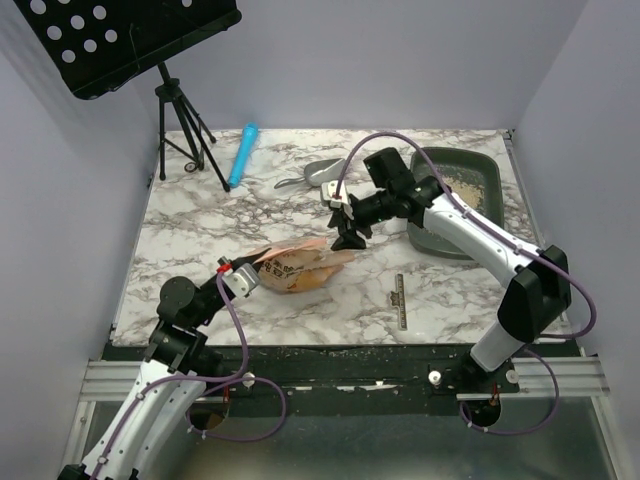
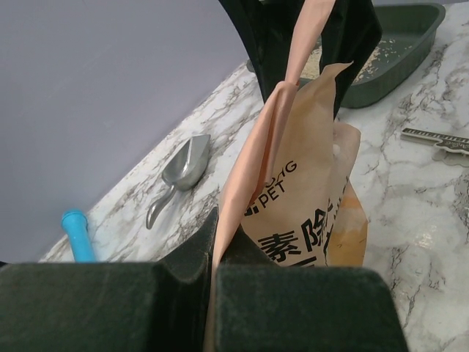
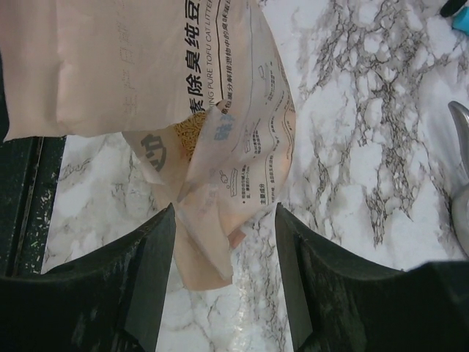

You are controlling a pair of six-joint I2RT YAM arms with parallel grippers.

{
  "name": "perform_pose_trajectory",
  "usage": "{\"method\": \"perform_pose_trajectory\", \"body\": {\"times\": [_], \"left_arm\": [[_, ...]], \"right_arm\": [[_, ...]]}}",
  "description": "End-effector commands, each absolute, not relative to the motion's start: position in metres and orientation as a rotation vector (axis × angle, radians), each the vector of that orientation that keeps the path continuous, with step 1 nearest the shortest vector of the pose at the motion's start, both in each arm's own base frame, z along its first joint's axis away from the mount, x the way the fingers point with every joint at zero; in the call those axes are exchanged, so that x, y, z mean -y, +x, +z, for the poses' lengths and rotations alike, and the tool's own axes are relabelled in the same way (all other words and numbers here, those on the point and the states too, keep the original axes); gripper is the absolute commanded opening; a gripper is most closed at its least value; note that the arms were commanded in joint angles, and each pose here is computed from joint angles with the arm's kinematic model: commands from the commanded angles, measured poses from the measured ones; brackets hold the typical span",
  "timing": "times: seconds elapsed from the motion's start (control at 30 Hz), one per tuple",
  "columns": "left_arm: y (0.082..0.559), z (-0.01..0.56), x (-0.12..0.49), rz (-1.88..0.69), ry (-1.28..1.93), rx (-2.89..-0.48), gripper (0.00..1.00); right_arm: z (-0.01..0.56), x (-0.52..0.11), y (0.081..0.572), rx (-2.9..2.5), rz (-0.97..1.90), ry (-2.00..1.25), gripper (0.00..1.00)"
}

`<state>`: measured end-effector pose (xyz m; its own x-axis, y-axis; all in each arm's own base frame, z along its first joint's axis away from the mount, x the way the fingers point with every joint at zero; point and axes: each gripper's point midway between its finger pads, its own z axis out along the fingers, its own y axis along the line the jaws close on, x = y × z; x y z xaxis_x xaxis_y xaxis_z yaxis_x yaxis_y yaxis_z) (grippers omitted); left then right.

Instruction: Fill the litter box with clean litter

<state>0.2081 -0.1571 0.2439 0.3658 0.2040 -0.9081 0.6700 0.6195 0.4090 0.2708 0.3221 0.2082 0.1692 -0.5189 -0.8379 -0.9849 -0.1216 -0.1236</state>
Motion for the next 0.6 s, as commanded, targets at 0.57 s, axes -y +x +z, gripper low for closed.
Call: {"method": "perform_pose_trajectory", "body": {"times": [0.57], "left_arm": [[0.212,0.262,0.149,-0.310,0.810,-1.142,0.00]], "right_arm": [[0.193,-0.377,0.260,-1.379,0.979,-1.824,0.64]]}}
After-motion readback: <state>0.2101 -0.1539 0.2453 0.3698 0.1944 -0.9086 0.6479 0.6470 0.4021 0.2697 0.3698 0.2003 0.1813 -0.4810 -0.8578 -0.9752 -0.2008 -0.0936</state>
